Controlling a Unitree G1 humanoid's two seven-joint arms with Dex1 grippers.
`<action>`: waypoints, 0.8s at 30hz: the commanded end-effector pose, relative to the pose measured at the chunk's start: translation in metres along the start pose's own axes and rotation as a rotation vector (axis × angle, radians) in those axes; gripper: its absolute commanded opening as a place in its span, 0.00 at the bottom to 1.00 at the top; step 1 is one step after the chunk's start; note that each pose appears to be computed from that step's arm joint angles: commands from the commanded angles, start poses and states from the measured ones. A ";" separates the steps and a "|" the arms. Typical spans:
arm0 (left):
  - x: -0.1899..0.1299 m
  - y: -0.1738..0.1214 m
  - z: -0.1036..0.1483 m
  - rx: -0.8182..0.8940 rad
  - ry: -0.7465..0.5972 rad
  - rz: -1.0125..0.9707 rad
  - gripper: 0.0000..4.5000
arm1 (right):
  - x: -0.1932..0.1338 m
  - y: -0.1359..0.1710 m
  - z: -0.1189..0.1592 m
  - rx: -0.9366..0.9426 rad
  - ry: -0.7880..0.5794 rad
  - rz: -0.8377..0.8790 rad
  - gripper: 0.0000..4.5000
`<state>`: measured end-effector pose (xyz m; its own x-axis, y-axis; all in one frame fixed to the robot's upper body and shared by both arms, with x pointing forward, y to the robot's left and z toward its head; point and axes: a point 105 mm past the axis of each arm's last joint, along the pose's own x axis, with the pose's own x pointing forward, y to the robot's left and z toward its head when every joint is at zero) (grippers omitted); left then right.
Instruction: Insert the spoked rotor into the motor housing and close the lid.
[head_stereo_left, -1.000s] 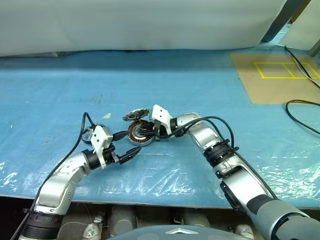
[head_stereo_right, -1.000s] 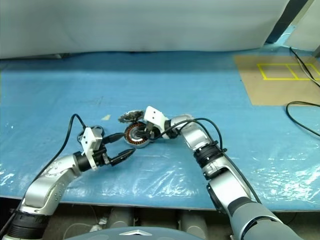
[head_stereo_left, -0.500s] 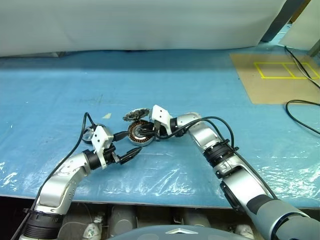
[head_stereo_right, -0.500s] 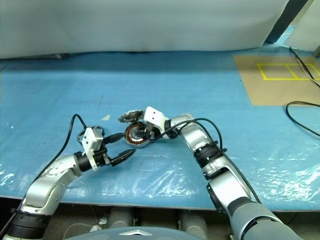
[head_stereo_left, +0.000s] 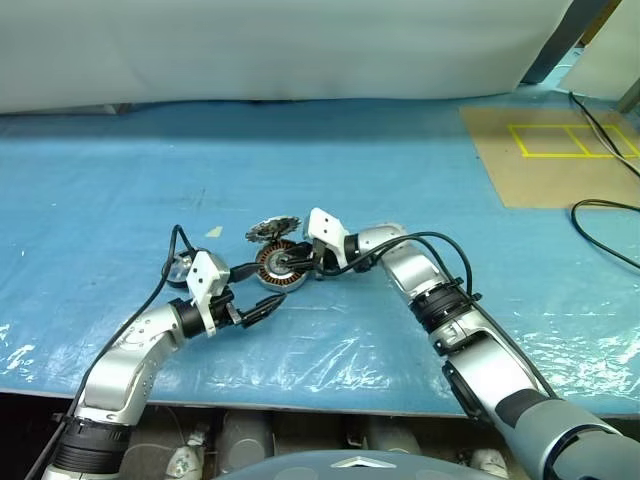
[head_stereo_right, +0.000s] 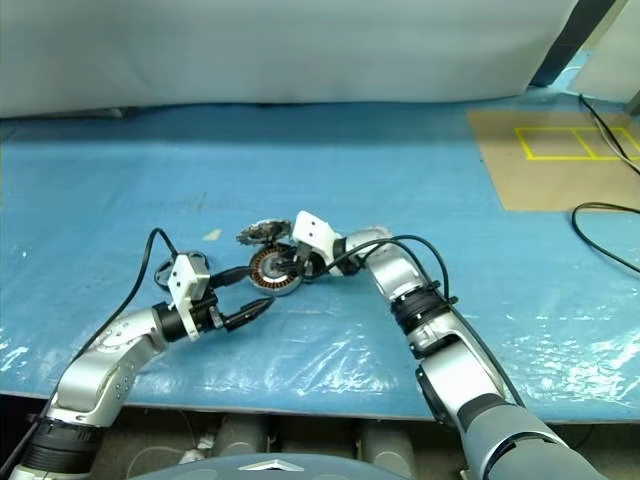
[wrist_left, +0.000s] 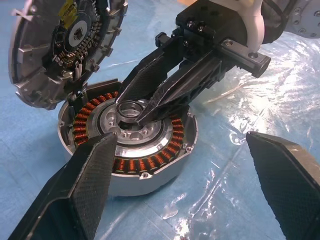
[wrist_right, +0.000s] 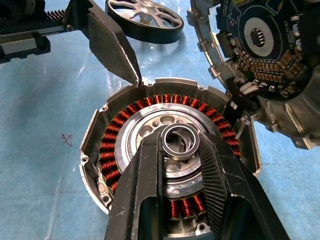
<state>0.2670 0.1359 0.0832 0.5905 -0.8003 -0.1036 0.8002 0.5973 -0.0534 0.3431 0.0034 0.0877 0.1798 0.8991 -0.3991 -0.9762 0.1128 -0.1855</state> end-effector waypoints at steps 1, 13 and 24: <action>0.000 -0.001 0.006 0.025 -0.023 -0.007 0.97 | 0.001 0.000 0.009 -0.026 -0.017 0.008 0.15; 0.000 -0.002 0.006 0.021 -0.023 -0.007 0.97 | 0.003 0.006 0.011 -0.042 -0.018 0.034 0.15; 0.002 -0.004 0.006 0.019 -0.023 -0.014 0.97 | 0.001 0.002 0.001 -0.043 0.020 0.014 0.15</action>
<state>0.2670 0.1345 0.0829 0.5908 -0.8008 -0.0985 0.8000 0.5973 -0.0566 0.3410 0.0050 0.0869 0.1686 0.8949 -0.4131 -0.9759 0.0926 -0.1977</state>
